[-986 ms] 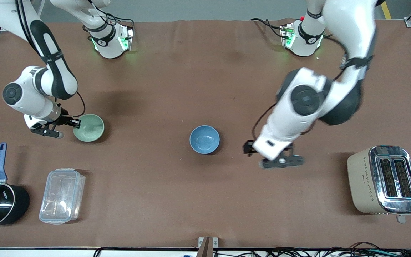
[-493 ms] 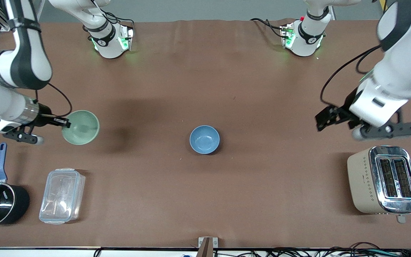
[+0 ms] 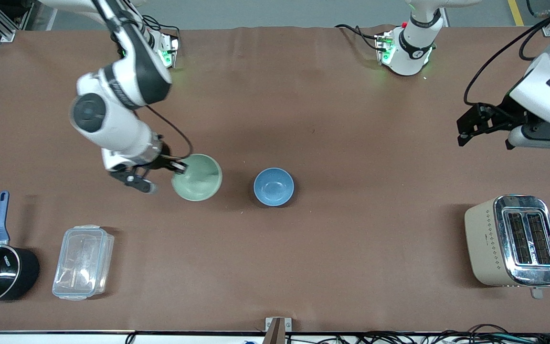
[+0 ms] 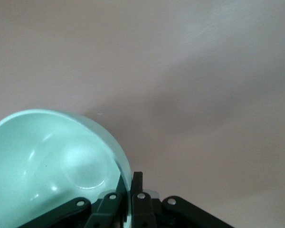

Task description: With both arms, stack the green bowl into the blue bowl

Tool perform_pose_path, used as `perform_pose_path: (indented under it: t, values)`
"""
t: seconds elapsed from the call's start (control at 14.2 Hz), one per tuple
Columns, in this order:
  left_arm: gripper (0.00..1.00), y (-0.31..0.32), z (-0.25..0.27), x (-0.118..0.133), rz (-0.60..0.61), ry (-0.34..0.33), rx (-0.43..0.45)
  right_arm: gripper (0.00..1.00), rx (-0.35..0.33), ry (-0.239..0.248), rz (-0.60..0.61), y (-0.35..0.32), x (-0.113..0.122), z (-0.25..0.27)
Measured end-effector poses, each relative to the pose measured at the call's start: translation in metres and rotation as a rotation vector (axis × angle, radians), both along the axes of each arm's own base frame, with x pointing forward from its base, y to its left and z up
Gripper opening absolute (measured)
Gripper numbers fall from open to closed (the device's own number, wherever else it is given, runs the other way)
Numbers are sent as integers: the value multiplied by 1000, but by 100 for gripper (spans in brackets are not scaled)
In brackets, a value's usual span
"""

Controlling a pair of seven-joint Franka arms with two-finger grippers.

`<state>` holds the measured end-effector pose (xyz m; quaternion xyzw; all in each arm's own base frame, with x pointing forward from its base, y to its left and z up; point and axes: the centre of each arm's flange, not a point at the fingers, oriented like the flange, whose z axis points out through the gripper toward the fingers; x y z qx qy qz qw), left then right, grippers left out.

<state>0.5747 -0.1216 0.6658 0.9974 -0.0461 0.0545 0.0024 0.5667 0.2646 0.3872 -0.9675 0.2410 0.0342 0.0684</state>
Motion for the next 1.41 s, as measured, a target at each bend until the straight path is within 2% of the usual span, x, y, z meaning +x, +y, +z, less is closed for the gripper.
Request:
perform_pose_path:
  t: [0.28, 0.49, 0.77, 0.99, 1.41]
  values:
    - [100, 5, -2, -27, -2, 29, 26, 5, 48, -19, -90, 101, -17, -36]
    - [100, 1, -9, -31, -10, 44, 32, 5, 66, -27, -127, 145, -39, -47]
    - [100, 3, -12, -31, -7, 52, 33, 5, 37, -50, -147, 172, -54, -77]
    - [100, 6, -13, -31, -2, 61, 35, 5, 21, -65, -151, 177, -55, -102]
    - [100, 30, -8, -35, -15, 79, 44, 5, 14, -47, -138, 195, -71, -124]
